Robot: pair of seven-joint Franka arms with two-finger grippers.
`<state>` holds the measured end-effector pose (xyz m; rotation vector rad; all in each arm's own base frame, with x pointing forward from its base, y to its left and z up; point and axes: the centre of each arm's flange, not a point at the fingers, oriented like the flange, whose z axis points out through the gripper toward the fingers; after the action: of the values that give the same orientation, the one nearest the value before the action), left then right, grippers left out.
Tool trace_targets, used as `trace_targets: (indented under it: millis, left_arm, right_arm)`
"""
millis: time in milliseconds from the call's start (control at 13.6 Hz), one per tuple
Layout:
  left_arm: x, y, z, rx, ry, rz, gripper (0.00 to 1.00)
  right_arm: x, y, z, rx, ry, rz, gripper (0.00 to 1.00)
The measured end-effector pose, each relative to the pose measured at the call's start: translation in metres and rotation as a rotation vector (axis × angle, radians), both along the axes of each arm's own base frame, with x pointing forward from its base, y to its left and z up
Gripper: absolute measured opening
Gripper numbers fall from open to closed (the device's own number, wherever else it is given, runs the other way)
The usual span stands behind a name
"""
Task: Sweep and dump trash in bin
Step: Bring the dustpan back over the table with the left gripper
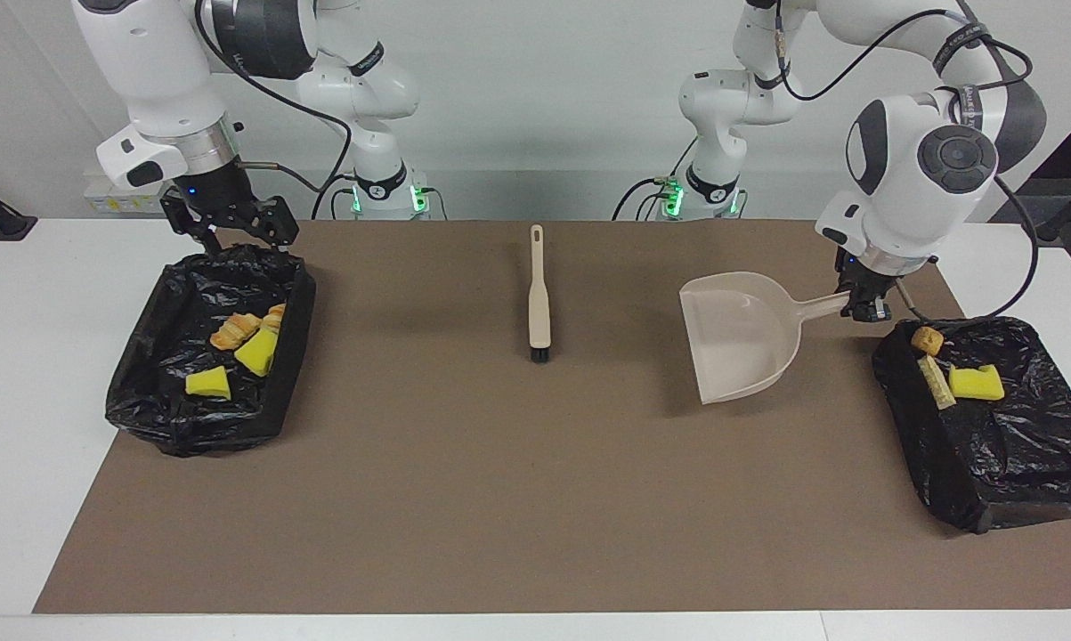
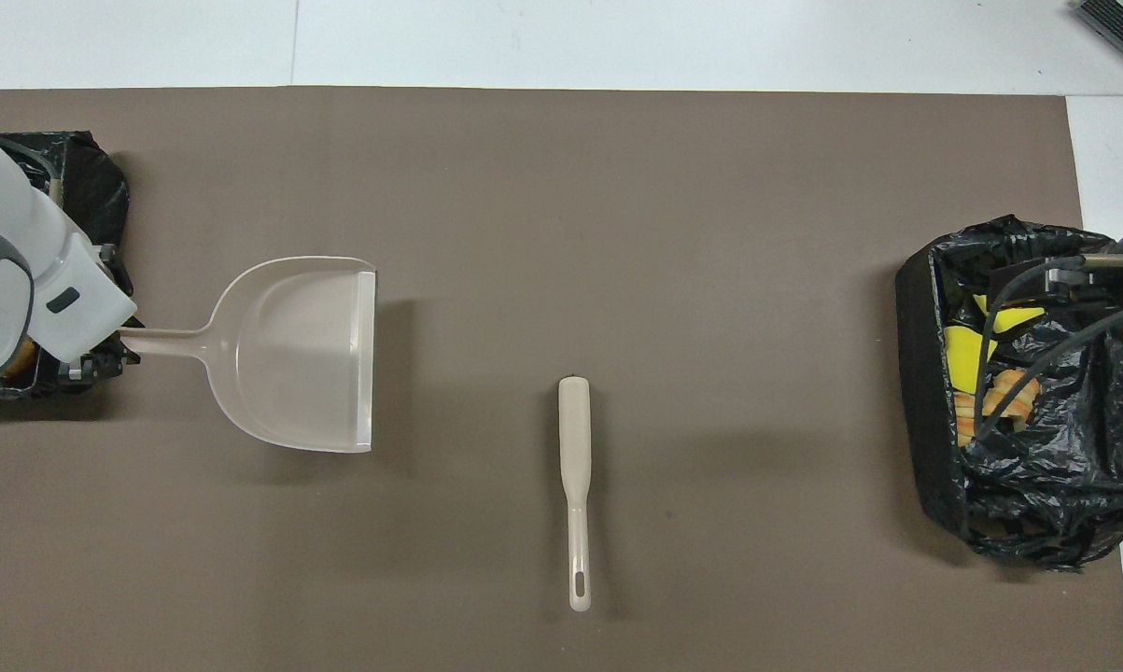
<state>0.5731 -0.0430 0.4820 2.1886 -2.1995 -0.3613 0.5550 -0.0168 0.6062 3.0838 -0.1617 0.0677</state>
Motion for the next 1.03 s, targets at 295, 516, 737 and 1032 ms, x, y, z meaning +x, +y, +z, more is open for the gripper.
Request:
trace_targets:
  millis: [295, 516, 737, 1032]
  left_arm:
    - [-0.010, -0.023, -0.048, -0.093, -0.013, -0.005, 0.32]
    - [-0.013, -0.036, -0.055, -0.112, -0.019, 0.018, 0.32]
    - [-0.007, -0.038, -0.051, -0.112, -0.086, 0.177, 0.32]
    - [-0.002, -0.055, -0.046, -0.092, -0.168, 0.480, 0.32]
  right_arm:
    - [0.000, 0.000, 0.000, 0.001, 0.001, 0.000, 1.00]
    - [0.000, 0.000, 0.000, 0.002, 0.001, 0.000, 1.00]
    - [0.000, 0.001, -0.001, 0.002, 0.003, 0.000, 1.00]
    - [-0.001, 0.000, -0.003, 0.002, 0.007, -0.002, 1.00]
